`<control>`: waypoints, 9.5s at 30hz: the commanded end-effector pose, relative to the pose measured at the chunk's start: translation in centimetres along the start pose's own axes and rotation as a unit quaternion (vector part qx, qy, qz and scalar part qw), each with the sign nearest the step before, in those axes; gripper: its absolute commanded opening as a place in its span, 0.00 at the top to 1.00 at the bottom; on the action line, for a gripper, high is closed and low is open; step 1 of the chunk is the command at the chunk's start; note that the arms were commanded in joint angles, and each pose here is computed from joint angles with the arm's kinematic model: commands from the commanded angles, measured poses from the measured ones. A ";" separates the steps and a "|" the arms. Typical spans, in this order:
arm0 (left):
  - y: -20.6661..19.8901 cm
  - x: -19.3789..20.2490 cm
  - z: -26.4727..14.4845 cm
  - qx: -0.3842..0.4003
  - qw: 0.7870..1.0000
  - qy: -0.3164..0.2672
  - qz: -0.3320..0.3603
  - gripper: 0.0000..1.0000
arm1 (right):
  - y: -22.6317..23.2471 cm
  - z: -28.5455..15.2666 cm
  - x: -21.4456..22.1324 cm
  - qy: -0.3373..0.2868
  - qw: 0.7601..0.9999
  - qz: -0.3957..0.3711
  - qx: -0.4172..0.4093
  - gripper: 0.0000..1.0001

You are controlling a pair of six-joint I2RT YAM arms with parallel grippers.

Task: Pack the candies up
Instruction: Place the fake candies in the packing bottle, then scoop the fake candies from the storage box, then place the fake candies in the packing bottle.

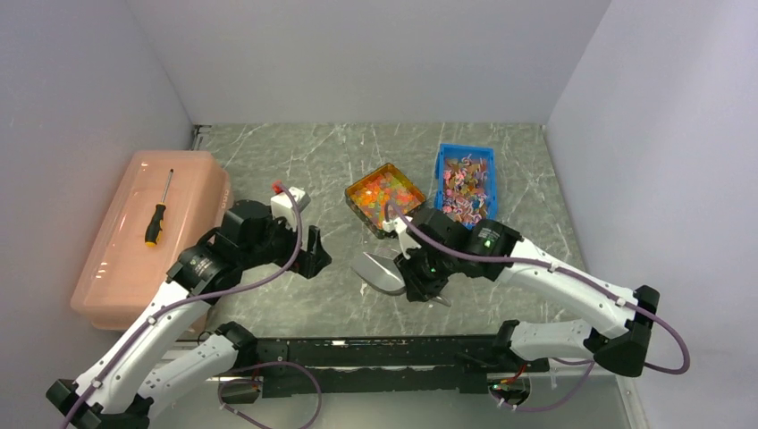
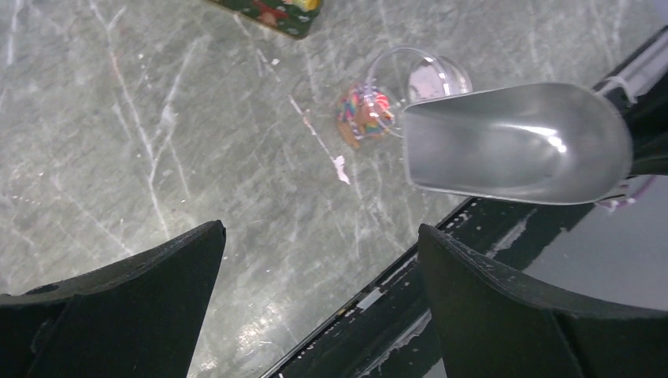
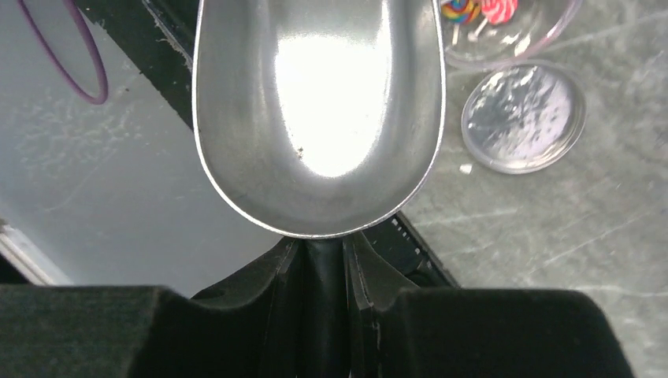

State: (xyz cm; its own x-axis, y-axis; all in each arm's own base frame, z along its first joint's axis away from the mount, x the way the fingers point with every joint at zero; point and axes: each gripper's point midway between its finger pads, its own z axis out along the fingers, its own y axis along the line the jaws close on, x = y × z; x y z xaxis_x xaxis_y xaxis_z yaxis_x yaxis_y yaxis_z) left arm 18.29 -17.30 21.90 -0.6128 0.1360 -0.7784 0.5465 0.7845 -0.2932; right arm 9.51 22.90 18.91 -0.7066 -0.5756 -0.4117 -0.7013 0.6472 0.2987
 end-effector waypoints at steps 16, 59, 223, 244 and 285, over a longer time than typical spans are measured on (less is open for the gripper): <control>-6.2 -1.1 -1.2 0.154 0.986 0.041 -0.048 0.01 | 3.1 -1.4 -4.6 -0.257 0.947 -0.195 -0.006 1.00; -7.9 -0.7 0.2 0.248 0.957 0.075 -0.131 0.97 | 6.2 -8.5 -5.0 -0.422 0.877 -0.220 -0.069 1.00; 4.2 -0.9 -1.0 -0.067 0.995 -0.065 -0.038 0.01 | -18.8 8.6 -14.9 -0.147 0.972 0.043 0.181 1.00; 4.8 -0.6 -0.7 -0.082 0.994 -0.056 -0.044 0.01 | -12.5 1.6 -8.9 -0.158 0.970 0.016 0.184 1.00; 2.8 -0.7 -1.7 -0.033 0.996 -0.073 -0.034 0.01 | 0.0 -5.7 1.6 0.063 0.980 0.154 0.105 1.00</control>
State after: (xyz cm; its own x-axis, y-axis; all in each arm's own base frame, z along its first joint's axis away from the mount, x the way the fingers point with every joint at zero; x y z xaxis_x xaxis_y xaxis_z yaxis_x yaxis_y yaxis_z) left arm 19.56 -13.91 22.22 -0.5682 -0.0075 -0.8228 0.4403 0.8420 -0.3117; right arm 8.80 18.55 21.97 -0.8798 -0.4050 -0.2489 -0.4487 0.8805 0.1530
